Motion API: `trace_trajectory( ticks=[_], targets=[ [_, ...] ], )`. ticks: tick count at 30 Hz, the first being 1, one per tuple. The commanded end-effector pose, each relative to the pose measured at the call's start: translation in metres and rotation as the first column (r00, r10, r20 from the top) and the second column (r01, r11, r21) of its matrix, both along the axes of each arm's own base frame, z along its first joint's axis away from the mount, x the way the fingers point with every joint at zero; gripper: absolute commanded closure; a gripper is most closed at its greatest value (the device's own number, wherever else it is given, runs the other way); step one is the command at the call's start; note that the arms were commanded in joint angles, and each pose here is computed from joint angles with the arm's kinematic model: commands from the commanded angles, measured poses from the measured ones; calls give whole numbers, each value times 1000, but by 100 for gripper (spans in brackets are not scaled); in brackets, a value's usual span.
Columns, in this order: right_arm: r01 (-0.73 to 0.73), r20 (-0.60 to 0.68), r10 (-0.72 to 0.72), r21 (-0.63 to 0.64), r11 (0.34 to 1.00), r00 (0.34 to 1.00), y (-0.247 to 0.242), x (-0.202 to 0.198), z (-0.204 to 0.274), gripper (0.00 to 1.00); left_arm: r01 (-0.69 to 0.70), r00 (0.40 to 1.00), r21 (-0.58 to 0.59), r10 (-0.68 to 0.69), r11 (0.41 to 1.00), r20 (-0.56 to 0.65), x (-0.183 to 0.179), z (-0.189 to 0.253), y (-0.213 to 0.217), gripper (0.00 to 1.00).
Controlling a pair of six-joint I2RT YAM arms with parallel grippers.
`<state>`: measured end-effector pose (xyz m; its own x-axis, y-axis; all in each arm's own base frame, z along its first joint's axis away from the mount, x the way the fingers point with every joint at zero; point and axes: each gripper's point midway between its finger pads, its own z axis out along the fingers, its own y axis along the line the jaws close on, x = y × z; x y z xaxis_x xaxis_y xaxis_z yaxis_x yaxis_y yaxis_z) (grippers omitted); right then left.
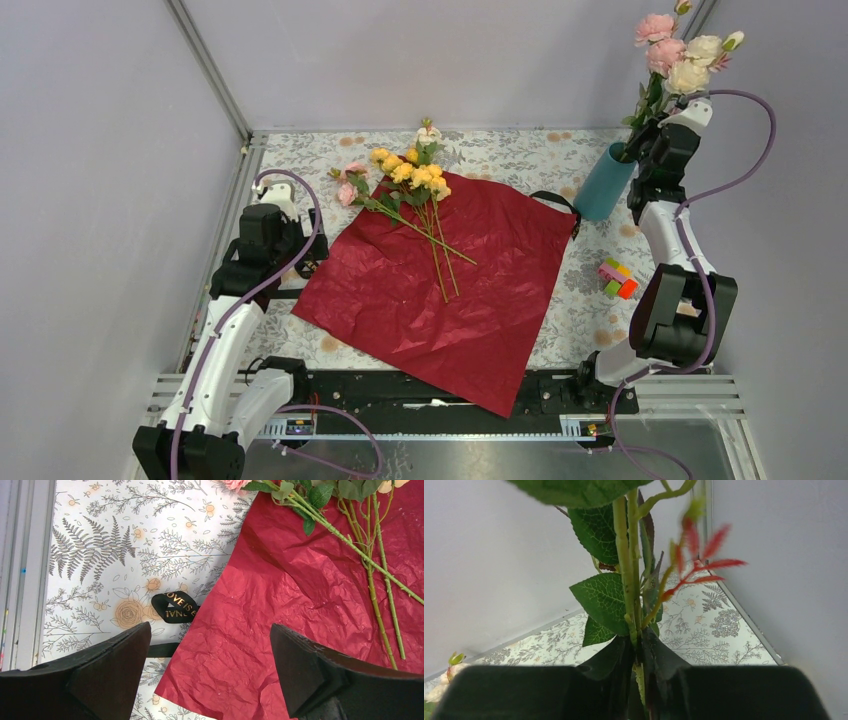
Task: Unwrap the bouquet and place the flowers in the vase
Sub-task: Insert the fake flower into the vase.
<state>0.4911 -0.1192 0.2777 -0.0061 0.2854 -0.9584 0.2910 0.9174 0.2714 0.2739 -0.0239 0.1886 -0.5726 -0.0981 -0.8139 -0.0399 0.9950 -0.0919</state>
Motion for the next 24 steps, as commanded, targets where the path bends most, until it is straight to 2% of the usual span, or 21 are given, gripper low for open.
trace_trajectory(
  ticks=[1,5,10,13,16,21,24],
  targets=[
    [-20,25,21,-38,999,999,4,-9,17,78,20,998,-37,-17,999,61,7,13,-6,1],
    [-5,17,6,-64,998,1000,2,-17,16,53,24,998,-42,-21,999,66,7,15,-7,1],
    [2,15,-1,-71,998,1000,2,-23,15,38,17,998,-38,-15,999,69,6,15,-6,1],
    [-1,8,2,-66,998,1000,4,-27,14,19,20,997,-40,-17,999,73,5,16,-6,1],
    [4,-12,-5,-54,999,1000,5,-34,12,13,18,996,-39,-14,999,89,4,20,-6,1],
    [32,30,-32,-10,999,999,8,-53,16,9,17,996,-40,-13,999,84,4,18,-6,1],
    [-16,27,16,-4,1000,1000,19,-64,22,8,17,996,-42,-13,999,88,4,19,-6,1]
  ],
)
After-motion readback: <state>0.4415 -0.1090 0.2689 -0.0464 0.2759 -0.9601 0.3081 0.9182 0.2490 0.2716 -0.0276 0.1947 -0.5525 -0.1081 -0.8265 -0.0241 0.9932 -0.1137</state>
